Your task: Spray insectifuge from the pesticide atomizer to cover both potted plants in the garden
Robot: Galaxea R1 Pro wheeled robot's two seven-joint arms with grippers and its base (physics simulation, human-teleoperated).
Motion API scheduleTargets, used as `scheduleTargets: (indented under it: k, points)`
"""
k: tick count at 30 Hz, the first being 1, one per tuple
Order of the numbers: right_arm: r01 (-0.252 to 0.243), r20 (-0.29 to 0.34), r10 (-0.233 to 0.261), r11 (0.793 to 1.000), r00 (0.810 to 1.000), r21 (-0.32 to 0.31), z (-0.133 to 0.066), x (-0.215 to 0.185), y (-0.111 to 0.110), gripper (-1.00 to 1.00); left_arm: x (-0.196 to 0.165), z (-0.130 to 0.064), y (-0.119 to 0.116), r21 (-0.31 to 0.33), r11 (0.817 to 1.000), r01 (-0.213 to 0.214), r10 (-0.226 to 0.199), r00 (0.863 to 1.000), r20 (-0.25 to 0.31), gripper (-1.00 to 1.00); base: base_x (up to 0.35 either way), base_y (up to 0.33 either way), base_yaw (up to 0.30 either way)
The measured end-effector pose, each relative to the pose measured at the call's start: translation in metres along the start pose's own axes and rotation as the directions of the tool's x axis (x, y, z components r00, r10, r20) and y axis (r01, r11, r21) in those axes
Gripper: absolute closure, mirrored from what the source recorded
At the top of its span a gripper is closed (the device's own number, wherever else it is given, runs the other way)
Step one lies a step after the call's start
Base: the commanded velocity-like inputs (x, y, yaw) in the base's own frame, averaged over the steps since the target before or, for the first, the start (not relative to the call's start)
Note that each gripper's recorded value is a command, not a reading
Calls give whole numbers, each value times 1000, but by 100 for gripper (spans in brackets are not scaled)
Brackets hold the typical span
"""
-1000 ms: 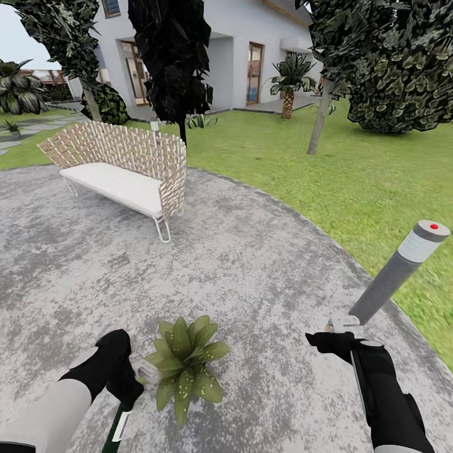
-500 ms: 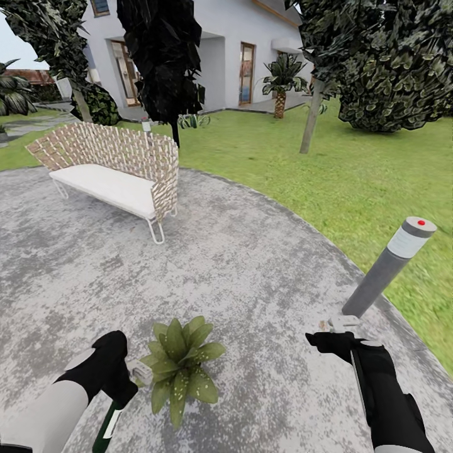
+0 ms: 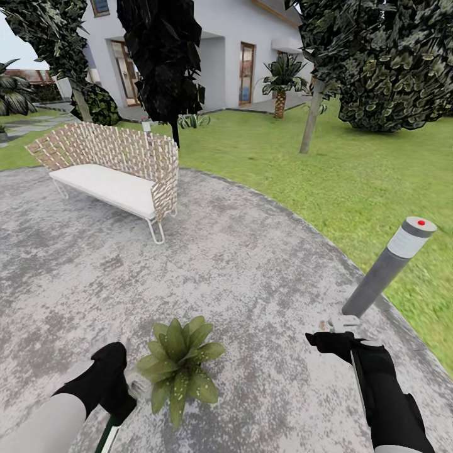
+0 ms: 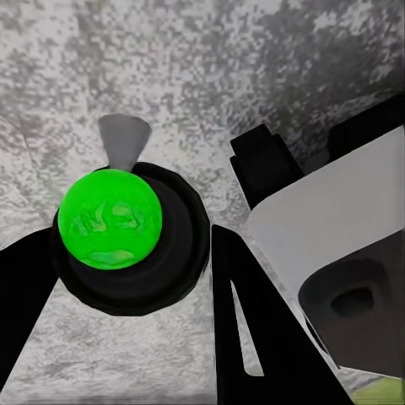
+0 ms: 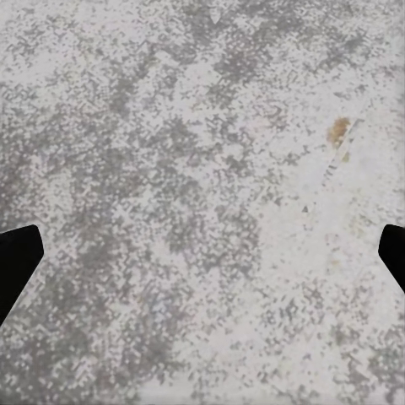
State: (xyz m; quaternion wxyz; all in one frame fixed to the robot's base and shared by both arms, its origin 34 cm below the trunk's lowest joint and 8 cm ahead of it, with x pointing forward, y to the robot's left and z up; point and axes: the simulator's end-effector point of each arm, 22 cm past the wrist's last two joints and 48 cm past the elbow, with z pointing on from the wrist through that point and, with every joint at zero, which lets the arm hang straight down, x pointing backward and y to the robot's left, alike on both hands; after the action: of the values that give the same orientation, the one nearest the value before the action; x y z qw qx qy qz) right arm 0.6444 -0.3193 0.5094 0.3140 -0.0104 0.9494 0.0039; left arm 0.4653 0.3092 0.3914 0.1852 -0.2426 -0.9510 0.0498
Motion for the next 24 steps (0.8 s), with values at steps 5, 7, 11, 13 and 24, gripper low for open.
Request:
scheduleTargets:
  k: [5,7,11,13,24]
  points:
    - [0,0,0,1000,1000,0,0,0,0,-100,5,5,-3,6,1000,0,0,1000,-9,100,0,0,-95]
    - [0,0,0,1000,1000,1,0,0,0,-100,5,5,-3,7,1000,0,0,1000,-9,100,0,0,-224]
    - [0,0,0,1000,1000,1,0,0,0,-100,5,5,-3,7,1000,1,-1,1000,-9,100,-16,71,-174]
    - [1,0,-1,1000,1000,1,0,0,0,-100,5,5,-3,6,1000,2,-2,1000,-10,100,-65,242,-29]
    - [0,-1,0,1000,1000,1,0,0,0,-100,8,6,-1,5,1000,2,-2,1000,-14,100,-10,42,-95]
